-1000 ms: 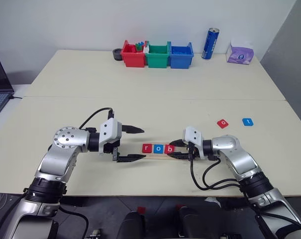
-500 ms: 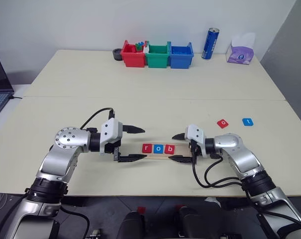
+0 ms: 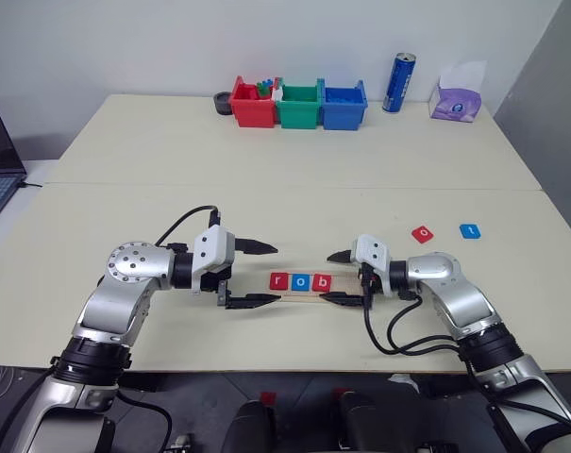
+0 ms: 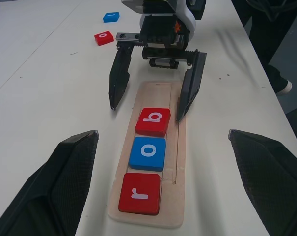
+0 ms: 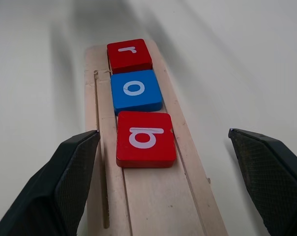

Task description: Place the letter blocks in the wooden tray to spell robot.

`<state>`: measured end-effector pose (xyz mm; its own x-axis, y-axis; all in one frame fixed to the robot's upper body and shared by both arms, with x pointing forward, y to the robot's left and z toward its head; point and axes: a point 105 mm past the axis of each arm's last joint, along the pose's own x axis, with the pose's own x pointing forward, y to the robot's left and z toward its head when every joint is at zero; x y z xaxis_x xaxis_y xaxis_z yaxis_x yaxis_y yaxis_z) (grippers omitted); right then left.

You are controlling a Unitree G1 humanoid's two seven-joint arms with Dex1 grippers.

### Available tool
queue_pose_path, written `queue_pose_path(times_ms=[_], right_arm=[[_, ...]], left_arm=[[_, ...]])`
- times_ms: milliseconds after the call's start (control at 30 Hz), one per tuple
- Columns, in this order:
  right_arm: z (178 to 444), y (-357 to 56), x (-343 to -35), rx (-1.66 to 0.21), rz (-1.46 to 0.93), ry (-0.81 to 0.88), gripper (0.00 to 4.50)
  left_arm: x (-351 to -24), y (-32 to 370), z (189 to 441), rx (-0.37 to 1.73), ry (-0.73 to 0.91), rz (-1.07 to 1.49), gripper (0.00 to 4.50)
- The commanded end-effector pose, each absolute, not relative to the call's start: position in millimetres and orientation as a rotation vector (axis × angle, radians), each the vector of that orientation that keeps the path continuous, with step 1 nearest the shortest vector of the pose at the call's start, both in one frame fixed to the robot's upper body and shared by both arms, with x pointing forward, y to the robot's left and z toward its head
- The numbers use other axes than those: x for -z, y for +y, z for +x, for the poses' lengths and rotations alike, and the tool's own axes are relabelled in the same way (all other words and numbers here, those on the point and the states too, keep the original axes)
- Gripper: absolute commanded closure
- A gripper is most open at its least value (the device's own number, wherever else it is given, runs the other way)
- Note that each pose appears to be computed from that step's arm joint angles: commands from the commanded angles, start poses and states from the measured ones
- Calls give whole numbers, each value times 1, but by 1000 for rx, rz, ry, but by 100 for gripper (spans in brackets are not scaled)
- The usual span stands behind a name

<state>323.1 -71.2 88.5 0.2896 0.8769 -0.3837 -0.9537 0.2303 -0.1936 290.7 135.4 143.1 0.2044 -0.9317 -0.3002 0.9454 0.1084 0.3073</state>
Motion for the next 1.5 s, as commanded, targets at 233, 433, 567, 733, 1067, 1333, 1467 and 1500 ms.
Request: queue_pose_path(times_ms=[233, 433, 567, 733, 1067, 1333, 1467, 1500], right_arm=[[328, -70, -106, -1272, -438, 142, 4], [317, -67, -120, -1332, -346, 118, 4], [296, -67, -140, -1411, -211, 130, 65], [275, -63, -117, -1438, -233, 211, 237], [272, -60, -93, -1361, -283, 244, 447], [283, -61, -98, -1329, -291, 225, 447], [290, -62, -97, -1298, -320, 216, 447], [291, -62, -97, -1290, -320, 213, 447]], left_arm=[[-149, 136, 290, 1379, 3, 496, 0], [-149, 136, 290, 1379, 3, 497, 0], [-149, 136, 290, 1378, 2, 497, 0], [-148, 135, 290, 1380, 1, 497, 0], [-148, 134, 287, 1393, 5, 497, 0], [-148, 133, 288, 1398, 3, 496, 0], [-148, 132, 288, 1397, 0, 496, 0], [-148, 132, 288, 1397, 0, 495, 0]])
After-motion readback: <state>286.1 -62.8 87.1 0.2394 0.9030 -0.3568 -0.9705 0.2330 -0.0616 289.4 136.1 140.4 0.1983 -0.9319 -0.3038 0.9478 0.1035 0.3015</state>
